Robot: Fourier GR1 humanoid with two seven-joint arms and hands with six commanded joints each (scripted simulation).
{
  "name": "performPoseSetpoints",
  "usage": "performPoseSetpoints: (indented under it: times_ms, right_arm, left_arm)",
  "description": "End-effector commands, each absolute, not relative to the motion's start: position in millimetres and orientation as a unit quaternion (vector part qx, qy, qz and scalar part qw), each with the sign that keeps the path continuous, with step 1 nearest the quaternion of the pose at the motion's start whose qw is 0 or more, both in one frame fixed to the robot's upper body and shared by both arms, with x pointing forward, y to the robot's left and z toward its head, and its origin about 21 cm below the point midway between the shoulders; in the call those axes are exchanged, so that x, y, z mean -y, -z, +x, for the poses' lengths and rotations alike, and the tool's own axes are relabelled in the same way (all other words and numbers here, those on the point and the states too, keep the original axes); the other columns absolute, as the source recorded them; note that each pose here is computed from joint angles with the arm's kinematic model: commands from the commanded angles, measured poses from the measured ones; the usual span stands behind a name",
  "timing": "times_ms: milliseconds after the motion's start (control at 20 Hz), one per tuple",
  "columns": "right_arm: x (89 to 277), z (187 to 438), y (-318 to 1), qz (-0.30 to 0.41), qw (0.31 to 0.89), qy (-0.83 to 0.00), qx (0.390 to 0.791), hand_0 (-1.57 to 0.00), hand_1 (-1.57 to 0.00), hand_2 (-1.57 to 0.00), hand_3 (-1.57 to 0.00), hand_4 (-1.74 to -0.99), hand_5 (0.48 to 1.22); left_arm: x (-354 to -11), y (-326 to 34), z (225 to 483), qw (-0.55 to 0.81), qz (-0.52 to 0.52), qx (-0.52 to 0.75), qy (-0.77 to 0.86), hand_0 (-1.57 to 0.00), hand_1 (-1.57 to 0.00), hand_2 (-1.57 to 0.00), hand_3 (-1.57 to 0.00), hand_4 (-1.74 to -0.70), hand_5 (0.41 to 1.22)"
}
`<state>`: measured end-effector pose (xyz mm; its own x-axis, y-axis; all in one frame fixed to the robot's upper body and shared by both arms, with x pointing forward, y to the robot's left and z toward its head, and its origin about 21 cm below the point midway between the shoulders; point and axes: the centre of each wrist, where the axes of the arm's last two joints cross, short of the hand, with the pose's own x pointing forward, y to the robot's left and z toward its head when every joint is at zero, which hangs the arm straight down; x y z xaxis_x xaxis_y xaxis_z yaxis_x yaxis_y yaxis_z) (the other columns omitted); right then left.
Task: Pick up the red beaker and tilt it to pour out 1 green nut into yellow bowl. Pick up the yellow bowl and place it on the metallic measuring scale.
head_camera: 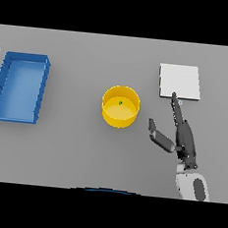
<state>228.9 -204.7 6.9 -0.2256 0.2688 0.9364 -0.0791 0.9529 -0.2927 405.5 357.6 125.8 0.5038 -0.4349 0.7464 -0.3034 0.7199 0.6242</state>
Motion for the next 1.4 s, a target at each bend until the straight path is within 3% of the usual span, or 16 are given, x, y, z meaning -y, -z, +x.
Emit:
performPoseSetpoints:
  times_ms: [0,100,300,350,450,500,600,750,1000,1200,1350]
  right_arm:
    - [207.7,230,-7,-0.057,0.618,-0.138,0.772,0.00,0.00,0.00,0.00,-1.201,0.693]
    - [209.2,232,-9,-0.059,0.621,-0.134,0.770,0.00,0.00,0.00,0.00,-1.186,0.687]
    - [206.2,229,-7,-0.056,0.625,-0.132,0.768,0.00,0.00,0.00,0.00,-1.168,0.679]
    - [202.2,231,-7,-0.056,0.627,-0.133,0.766,0.00,0.00,0.00,0.00,-1.165,0.678]
    - [201.9,232,-11,-0.064,0.622,-0.133,0.769,0.00,0.00,0.00,0.00,-1.163,0.671]
    - [205.0,233,-12,-0.063,0.621,-0.134,0.770,0.00,0.00,0.00,0.00,-1.159,0.669]
    - [208.1,232,-9,-0.061,0.625,-0.136,0.767,0.00,0.00,0.00,0.00,-1.162,0.671]
    - [206.0,229,-8,-0.059,0.618,-0.139,0.771,0.00,0.00,0.00,0.00,-1.147,0.680]
    - [206.9,227,-10,-0.062,0.620,-0.143,0.769,0.00,0.00,0.00,0.00,-1.164,0.688]
    - [202.7,230,-11,-0.081,0.632,-0.153,0.756,0.00,0.00,0.00,0.00,-1.175,0.672]
    - [201.4,234,-14,-0.080,0.614,-0.210,0.757,0.00,0.00,0.00,0.00,-1.132,0.703]
  left_arm:
    - [-355,-120,400,0.787,0.372,0.491,0.036,-1.57,-1.57,-1.57,-1.39,-1.74,1.221]
    - [-351,-106,388,0.796,0.366,0.481,0.037,-1.57,-1.57,-1.57,-1.38,-1.74,1.221]
    - [-344,-102,368,0.823,0.337,0.455,0.045,-1.57,-1.57,-1.57,-1.37,-1.73,0.955]
    - [-341,-101,365,0.828,0.327,0.450,0.067,-1.57,-1.57,-1.57,-1.41,-1.66,0.888]
    - [-344,-102,355,0.823,0.313,0.459,0.114,-1.57,-1.54,-1.49,-1.24,-1.31,0.774]
    - [-344,-104,352,0.816,0.301,0.472,0.142,-1.50,-1.38,-1.31,-1.10,-1.15,0.740]
    - [-349,-104,347,0.821,0.267,0.475,0.172,-1.00,-0.88,-0.84,-0.71,-0.93,0.697]
    - [-357,-108,343,0.823,0.271,0.456,0.205,-0.51,-0.45,-0.43,-0.36,-0.78,0.656]
    - [-350,-95,353,0.814,0.290,0.455,0.215,-0.17,-0.15,-0.14,-0.12,-0.72,0.647]
    - [-349,-98,353,0.800,0.305,0.475,0.204,-0.07,-0.06,-0.06,-0.05,-0.71,0.658]
    - [-350,-99,355,0.790,0.304,0.497,0.192,-0.03,-0.03,-0.03,-0.02,-0.71,0.679]
